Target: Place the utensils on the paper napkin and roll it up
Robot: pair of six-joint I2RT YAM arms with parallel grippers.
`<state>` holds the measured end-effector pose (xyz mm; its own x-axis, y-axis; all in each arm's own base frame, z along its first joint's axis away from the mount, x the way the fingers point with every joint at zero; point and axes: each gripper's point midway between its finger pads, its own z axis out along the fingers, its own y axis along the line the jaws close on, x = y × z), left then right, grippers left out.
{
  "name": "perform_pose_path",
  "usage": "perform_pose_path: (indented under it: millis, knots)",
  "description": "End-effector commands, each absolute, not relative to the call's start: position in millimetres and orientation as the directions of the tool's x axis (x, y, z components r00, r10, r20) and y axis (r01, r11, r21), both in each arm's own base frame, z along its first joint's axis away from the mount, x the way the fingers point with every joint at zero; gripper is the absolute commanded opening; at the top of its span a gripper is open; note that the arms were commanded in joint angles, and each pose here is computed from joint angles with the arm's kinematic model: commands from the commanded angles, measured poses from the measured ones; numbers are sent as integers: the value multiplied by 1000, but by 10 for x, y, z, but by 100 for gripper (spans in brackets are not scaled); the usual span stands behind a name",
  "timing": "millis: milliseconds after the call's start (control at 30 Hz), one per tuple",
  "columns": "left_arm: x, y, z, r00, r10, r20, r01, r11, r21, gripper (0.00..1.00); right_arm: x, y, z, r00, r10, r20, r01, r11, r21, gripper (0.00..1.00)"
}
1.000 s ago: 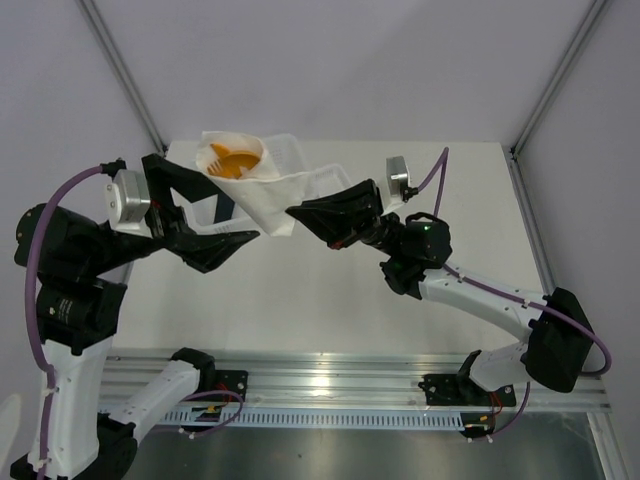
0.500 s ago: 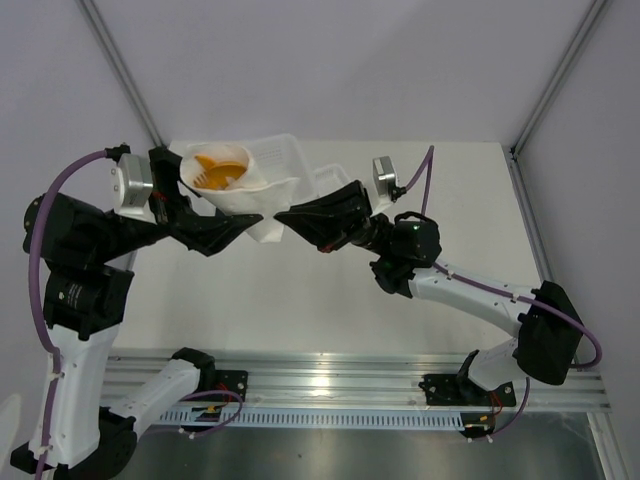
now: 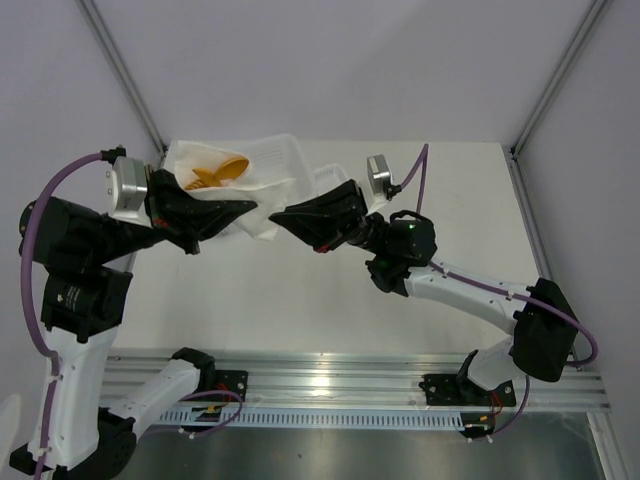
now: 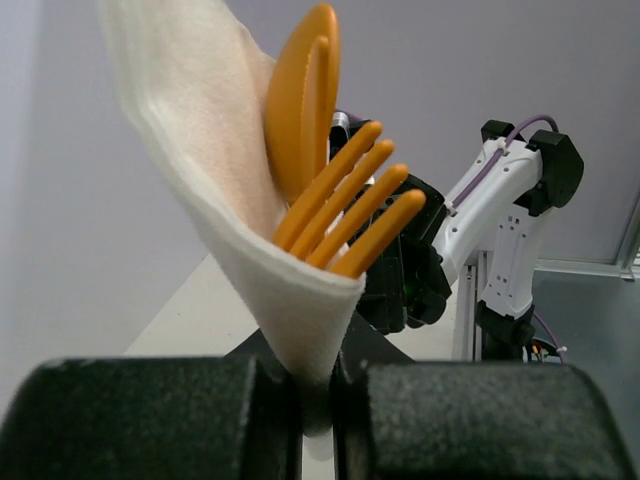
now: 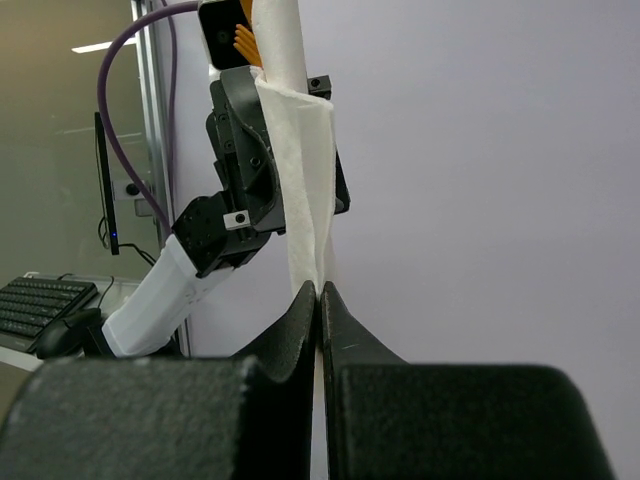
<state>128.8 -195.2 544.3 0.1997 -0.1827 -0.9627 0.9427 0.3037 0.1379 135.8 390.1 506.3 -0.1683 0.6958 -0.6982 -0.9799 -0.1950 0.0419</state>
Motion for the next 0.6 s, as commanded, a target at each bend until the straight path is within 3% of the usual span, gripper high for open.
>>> perform_pose_path:
  millis: [0,167,200,267,300,367,400,567]
  knots:
    - [1195,-1942,5499,236,-187,-954,941,291,176,2,1184,3806,5260,-142,737,-661,-972,-230,-47,0]
    - [1187,-1907,5467,247,-173,-953,930,317,184,1,1183,3832,5185,-136,720,-681,-973,-228,-46,2]
    - [1203,-1904,5445,247,-169,-954,929,323,183,1,1205,3850,5158,-130,711,-691,-976,-216,-38,7]
    - [1233,-1859,5450,262,-159,-952,911,367,190,1,1243,3886,5103,-126,683,-720,-980,-198,-17,27]
    - [1256,-1840,5443,266,-155,-952,903,386,190,1,1286,3894,5086,-91,681,-727,-987,-157,-23,43]
    - [1360,-1769,5425,281,-131,-951,868,458,193,1,1394,3871,5045,-52,645,-763,-997,-75,5,50]
    - [1398,-1735,5411,303,-112,-946,848,484,215,1,1532,3849,5010,19,639,-769,-1000,28,-1,55]
    - [1670,-1544,5309,315,-41,-948,745,630,221,1,1704,3577,5024,171,577,-799,-967,255,-22,59]
